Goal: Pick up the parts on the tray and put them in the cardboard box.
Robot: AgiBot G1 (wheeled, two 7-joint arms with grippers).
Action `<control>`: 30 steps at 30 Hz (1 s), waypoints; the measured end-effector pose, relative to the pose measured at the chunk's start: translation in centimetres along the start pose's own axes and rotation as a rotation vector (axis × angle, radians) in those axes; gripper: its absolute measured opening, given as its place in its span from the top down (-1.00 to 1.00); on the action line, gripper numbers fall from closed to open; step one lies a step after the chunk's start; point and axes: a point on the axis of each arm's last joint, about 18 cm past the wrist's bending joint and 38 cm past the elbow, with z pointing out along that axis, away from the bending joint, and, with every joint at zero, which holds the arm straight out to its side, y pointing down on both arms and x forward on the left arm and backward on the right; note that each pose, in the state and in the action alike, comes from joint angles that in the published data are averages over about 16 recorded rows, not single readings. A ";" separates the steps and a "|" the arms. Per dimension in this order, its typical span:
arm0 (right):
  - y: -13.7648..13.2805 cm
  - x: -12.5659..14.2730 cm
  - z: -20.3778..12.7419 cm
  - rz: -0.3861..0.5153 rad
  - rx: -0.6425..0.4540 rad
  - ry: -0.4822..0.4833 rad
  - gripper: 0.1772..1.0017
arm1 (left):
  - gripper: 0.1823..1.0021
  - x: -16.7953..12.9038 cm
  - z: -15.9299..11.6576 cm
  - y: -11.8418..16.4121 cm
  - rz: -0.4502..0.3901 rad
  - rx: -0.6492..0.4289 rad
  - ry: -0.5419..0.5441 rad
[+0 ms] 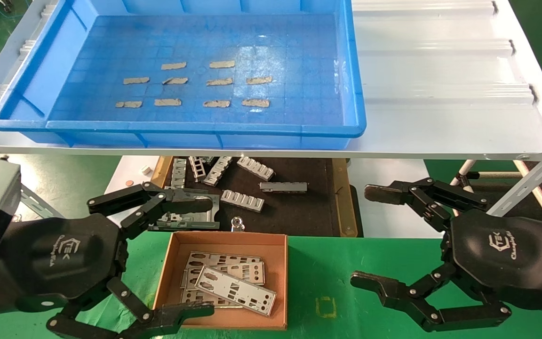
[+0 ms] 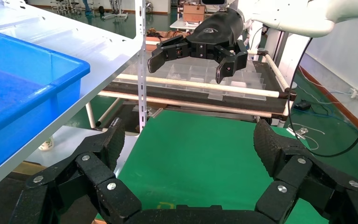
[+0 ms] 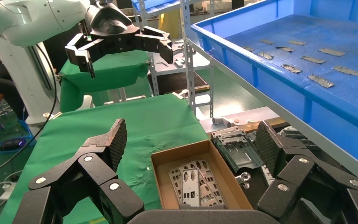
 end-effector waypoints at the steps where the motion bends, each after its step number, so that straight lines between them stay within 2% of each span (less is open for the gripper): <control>1: 0.0 0.0 0.0 0.000 0.000 0.000 -1.00 | -1.00 0.0 0.0 0.0 0.000 0.000 0.000; 30: 0.0 0.0 0.0 0.000 0.000 0.000 -1.00 | -1.00 0.0 0.0 0.0 0.000 0.000 0.000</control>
